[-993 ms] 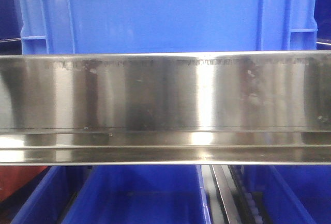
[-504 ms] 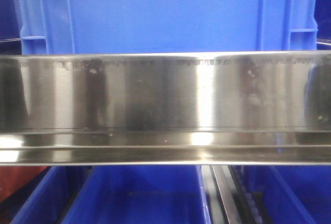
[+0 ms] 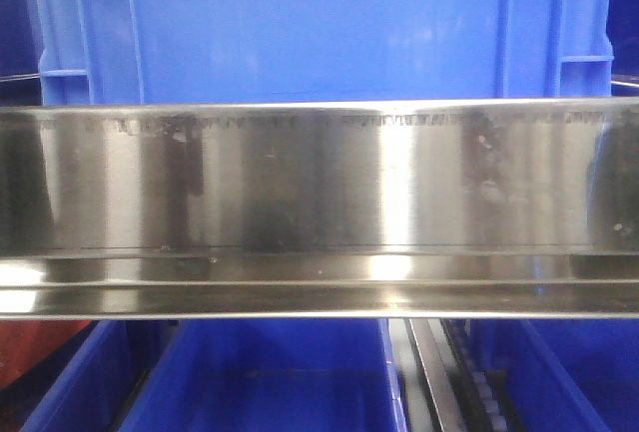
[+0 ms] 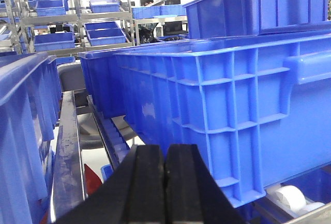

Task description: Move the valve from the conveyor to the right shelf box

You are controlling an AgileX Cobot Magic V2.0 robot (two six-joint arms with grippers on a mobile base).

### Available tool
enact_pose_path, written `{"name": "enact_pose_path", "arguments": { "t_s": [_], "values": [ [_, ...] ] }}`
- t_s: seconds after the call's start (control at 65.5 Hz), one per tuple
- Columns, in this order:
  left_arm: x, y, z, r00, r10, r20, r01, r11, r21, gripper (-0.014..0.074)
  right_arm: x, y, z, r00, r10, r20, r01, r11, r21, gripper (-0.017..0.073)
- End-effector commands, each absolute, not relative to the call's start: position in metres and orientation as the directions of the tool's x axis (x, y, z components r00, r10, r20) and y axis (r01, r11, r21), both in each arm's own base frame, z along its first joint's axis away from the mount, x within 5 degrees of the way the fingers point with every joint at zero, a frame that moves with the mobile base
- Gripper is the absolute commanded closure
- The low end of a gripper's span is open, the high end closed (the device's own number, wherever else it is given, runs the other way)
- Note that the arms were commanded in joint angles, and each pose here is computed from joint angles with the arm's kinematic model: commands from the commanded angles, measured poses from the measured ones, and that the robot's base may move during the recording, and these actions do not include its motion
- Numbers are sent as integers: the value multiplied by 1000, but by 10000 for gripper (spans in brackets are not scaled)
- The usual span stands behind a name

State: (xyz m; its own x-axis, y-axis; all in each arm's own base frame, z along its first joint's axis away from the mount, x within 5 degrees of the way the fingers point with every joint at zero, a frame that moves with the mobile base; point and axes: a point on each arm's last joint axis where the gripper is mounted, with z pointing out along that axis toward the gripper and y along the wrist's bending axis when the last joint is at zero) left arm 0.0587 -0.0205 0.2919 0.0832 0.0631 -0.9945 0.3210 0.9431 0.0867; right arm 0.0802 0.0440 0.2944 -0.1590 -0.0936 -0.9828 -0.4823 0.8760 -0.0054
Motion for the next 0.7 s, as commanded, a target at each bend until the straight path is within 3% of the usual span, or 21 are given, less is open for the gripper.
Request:
{"name": "enact_pose_path", "arguments": {
  "t_s": [0.0,0.26,0.458,0.687],
  "values": [
    [58,-20,293,101,41,-994,315,946,71,704,80,44,297,-129,-88,-988,-480,877,-15,718],
    [51,-11,280,94,60,-994,198,977,78,704,80,44,297,-129,-88,-988,-480,877,-15,718],
    [47,-3,250,84,73,-994,57,995,78,704,80,44,297,-129,-88,-988,-480,877,-15,718],
    [55,0,214,49,69,-996,1,998,69,704,80,43,297,-126,-86,-988,-480,877,-16,718]
  ]
}}
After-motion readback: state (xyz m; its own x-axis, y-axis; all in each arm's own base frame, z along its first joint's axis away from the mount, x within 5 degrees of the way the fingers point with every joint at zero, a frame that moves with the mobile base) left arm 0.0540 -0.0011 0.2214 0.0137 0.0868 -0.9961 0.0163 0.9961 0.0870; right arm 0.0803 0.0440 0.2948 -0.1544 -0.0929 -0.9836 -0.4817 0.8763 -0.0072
